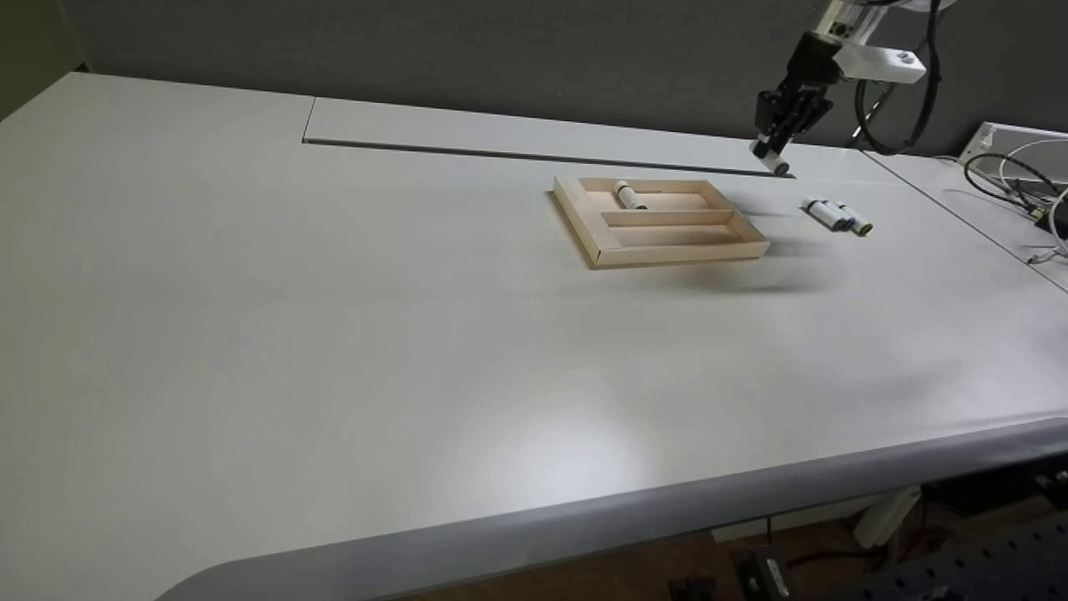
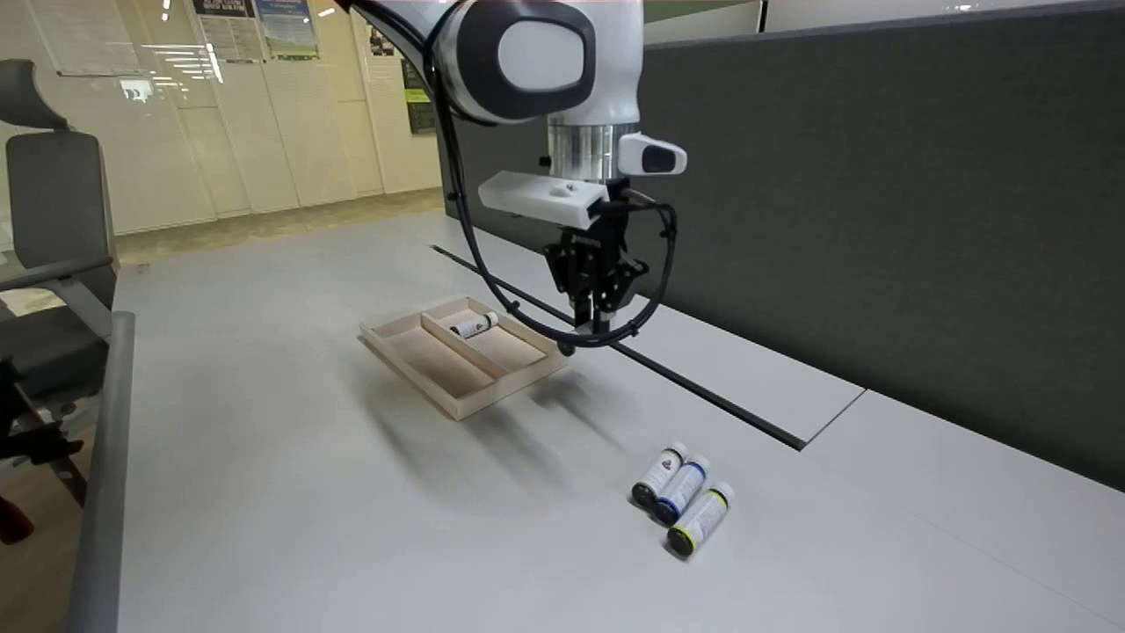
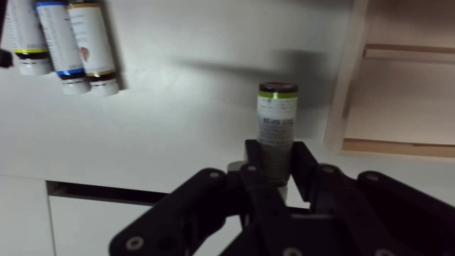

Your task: Pick up a vial and put it in the top compartment of the beige tray

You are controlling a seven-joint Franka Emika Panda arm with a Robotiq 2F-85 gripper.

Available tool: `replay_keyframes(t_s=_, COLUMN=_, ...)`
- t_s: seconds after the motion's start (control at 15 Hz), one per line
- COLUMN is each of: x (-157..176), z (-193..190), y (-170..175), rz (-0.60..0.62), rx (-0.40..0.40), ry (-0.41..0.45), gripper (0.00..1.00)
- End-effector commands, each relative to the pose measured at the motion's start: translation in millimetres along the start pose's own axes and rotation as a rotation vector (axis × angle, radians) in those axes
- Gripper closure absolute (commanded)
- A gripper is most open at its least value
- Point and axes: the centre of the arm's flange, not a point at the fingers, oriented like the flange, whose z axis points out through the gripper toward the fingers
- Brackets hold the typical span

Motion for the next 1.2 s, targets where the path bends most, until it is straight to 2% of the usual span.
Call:
replay_keyframes(t_s=0.0, x=28.9, z=1.0, y=-47.4, rz=0.036, rx=0.000, ry=-0.015, gripper=0.93)
replay_keyframes(t_s=0.4, x=42.9, z=18.3, y=-110.9, rz=0.054, rx=0.050, ry=-0.086, gripper=0.93)
replay_keyframes(t_s=0.8, x=38.9, z=49.2, y=-131.9, rz=0.070, rx=0.088, ry=-0.153, gripper=0.93)
replay_keyframes(t_s=1.13, x=37.9, z=54.5, y=-139.7, rz=0.061, rx=0.085, ry=-0.147, gripper=0.93)
